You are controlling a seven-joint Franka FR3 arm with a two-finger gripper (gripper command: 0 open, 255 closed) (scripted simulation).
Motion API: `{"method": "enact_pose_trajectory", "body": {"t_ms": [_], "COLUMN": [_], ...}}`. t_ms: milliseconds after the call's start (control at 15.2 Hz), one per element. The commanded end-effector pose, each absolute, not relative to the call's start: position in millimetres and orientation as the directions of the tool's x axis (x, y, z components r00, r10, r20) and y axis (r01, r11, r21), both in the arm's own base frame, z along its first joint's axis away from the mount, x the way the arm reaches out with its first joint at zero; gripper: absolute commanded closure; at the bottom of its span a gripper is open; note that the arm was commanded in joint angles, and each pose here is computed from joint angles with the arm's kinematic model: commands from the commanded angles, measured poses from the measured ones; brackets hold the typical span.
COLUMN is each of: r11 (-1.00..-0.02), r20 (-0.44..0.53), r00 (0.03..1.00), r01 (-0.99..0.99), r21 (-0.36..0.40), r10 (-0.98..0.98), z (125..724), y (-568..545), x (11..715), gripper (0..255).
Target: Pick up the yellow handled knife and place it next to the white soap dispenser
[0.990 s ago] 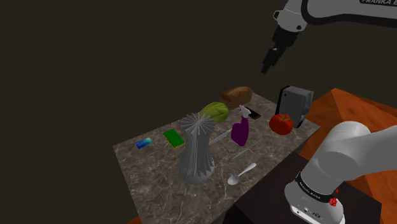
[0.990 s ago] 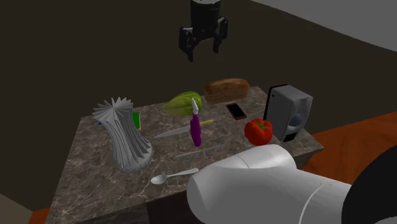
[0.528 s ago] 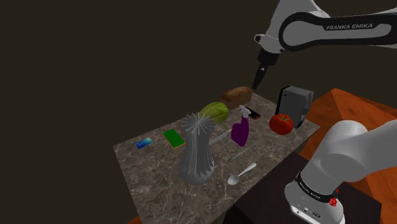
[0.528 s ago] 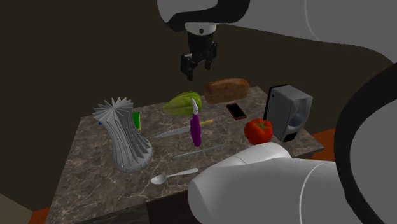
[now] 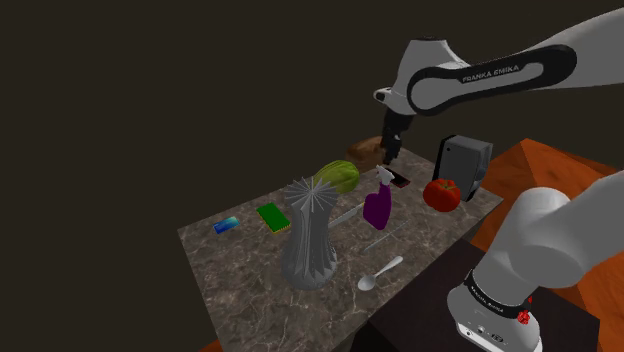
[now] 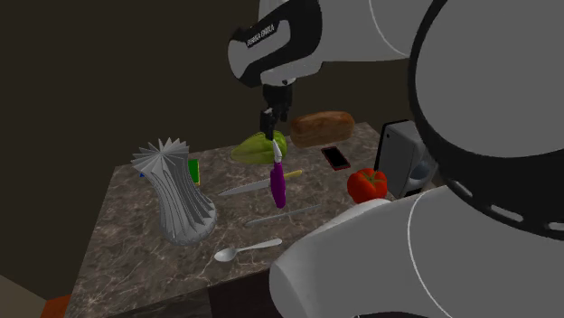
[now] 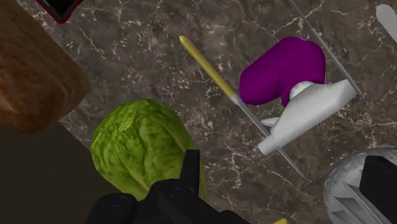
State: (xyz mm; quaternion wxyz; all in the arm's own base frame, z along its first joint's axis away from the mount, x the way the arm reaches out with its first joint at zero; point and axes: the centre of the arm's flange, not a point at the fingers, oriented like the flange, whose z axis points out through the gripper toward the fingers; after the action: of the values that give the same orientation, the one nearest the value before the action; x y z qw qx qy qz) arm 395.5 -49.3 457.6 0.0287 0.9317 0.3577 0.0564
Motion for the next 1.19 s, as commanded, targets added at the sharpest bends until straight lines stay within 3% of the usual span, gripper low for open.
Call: {"method": "enact_pose_trajectory", "body": {"t_ms": [0,990,1122], "r11": [-0.682,-0.133,-0.104], "r20": [0.070,-0.018,-0.021], "r00": [0.678,0.133,0.103], "r01": [0.726,0.991,0.995], "r21": [0.089,0.003,-0.003], "r10": [0.731,0.991,0.994], "z": [432,242,228], "y": [-46,-9,-7], "x": [409,462,464], "gripper": [0,0,0]}}
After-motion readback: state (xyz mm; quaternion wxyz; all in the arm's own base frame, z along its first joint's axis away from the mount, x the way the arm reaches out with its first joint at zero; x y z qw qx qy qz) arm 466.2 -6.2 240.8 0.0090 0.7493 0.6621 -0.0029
